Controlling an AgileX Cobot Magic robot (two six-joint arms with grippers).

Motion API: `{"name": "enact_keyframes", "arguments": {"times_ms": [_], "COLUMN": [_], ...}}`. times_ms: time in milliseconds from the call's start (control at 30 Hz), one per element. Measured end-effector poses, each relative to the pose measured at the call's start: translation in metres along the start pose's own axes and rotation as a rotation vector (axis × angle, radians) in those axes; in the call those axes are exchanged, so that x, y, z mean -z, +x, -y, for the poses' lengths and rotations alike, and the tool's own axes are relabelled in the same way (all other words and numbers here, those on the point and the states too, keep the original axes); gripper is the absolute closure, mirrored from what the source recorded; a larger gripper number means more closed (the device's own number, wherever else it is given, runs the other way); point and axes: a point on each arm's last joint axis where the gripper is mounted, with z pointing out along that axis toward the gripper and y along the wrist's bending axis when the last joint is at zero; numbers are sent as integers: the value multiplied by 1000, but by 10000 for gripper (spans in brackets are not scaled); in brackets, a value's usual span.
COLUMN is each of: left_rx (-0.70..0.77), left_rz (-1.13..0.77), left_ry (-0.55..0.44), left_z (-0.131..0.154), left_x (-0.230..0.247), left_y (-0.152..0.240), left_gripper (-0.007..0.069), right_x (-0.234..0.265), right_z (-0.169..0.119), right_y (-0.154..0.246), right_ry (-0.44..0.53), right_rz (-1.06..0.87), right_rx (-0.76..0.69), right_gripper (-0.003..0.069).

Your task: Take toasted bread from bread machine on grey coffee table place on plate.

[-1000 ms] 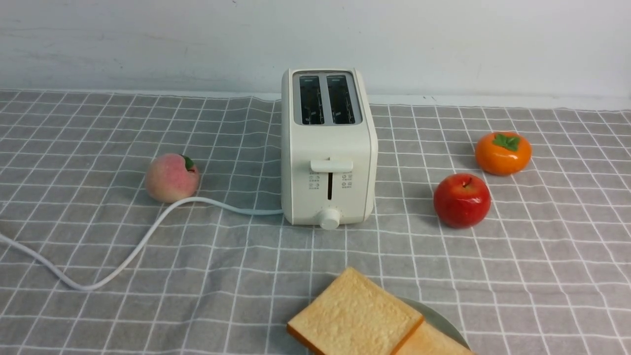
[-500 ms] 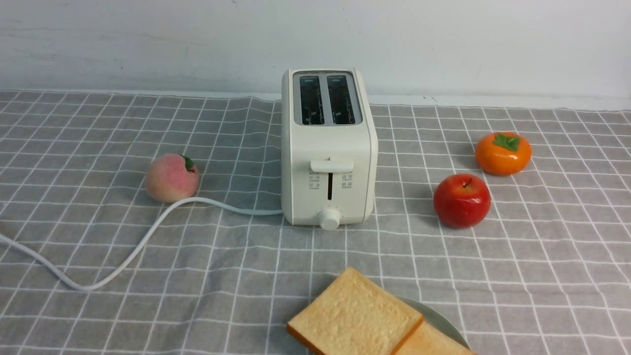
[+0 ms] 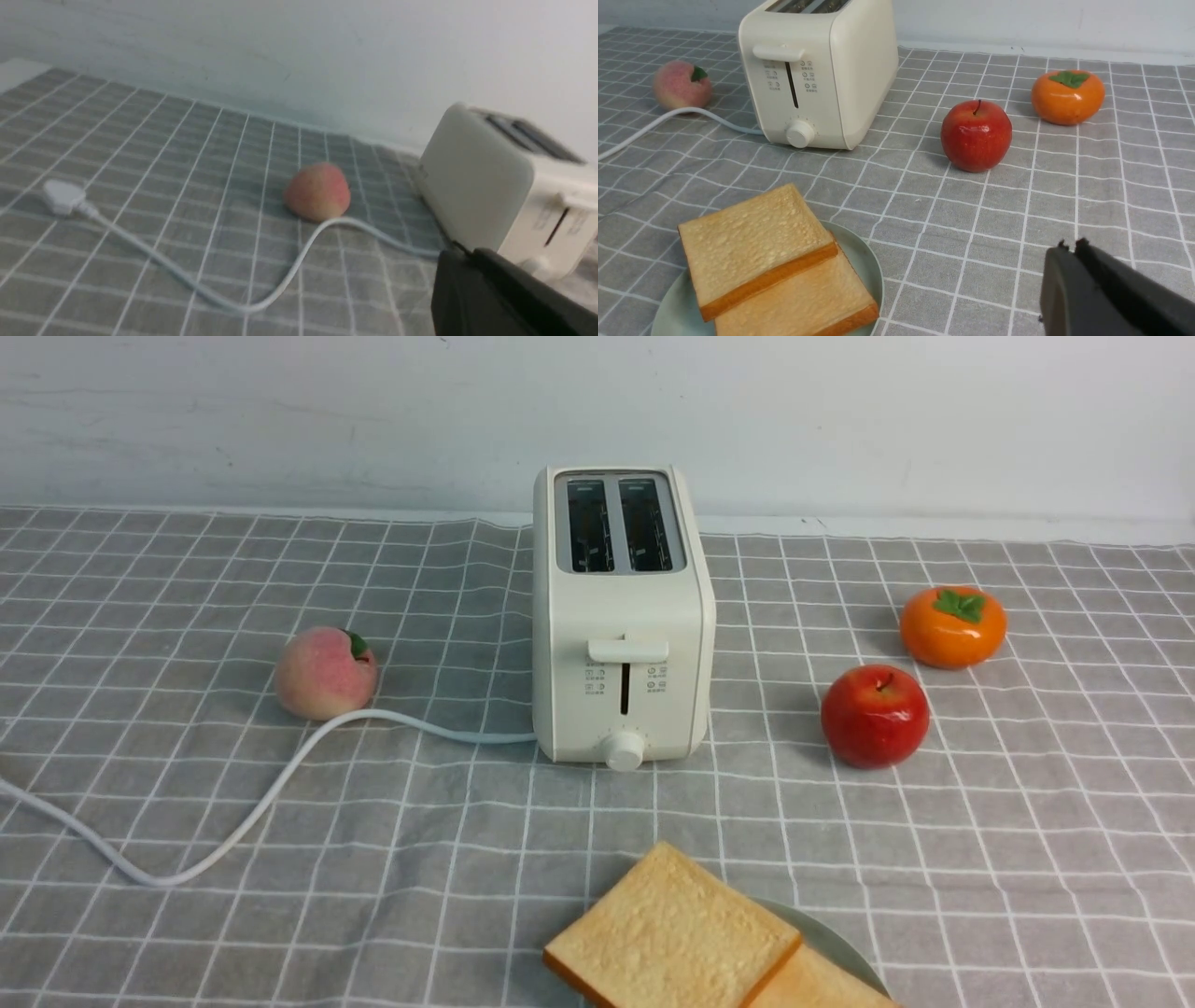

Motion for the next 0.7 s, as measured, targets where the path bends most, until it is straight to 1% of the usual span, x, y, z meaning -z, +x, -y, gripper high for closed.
{"name": "enact_keyframes", "arguments": {"times_ms": [33,100,133,200,700], "left_rx": [0,-1,3,2,-15], "left_rz": [2,-119,-162,-197,-198], "left_ry": [1,-41,-56,-68,-66], "left_z": [0,-13,-17,-19,-19], "left_x": [0,-11,-13,-14,-14], "left_y": [0,39,49,56,57], "left_gripper": [638,636,636,634,624], "right_x": [0,0,0,0,0], "right_z": [0,0,0,0,0], "right_y": [0,0,0,0,0], "right_ry": [0,0,0,0,0], "right_rz": [0,1,1,3,3], "right_rx": [0,0,0,0,0], "right_gripper": [642,641,640,638,624]}}
